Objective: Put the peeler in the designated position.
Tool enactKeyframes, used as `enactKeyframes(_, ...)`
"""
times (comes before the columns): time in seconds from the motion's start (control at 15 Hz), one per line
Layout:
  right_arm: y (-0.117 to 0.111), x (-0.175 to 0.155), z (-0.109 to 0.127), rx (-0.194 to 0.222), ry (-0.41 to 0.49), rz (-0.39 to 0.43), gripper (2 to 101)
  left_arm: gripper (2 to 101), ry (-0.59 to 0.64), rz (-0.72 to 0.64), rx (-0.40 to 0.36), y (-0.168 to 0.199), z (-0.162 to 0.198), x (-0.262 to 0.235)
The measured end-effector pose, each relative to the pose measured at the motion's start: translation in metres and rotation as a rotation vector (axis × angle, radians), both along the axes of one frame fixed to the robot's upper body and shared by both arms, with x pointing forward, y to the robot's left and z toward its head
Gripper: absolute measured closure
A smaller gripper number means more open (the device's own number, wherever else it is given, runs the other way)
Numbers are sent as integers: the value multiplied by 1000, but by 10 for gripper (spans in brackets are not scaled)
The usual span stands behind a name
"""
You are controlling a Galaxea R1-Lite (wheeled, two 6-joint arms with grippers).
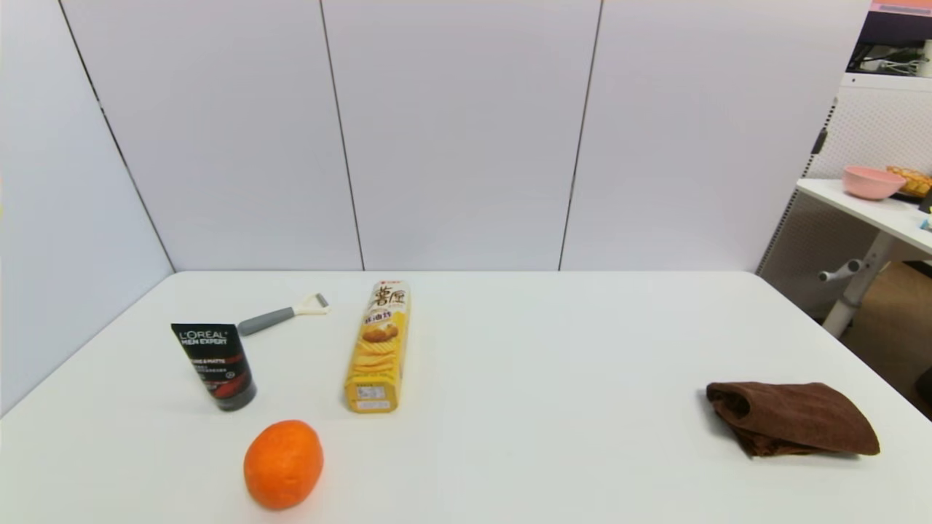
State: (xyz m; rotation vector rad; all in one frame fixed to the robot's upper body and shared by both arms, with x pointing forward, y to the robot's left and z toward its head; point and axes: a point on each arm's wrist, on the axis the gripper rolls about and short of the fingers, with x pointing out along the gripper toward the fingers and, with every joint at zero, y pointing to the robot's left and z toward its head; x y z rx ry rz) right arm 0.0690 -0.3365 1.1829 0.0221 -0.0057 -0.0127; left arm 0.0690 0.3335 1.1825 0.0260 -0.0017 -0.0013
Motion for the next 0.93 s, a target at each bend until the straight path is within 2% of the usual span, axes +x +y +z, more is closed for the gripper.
enactKeyframes(0.93,0,0,0,2,0,-1,43,54,0,0,0,0,0,0)
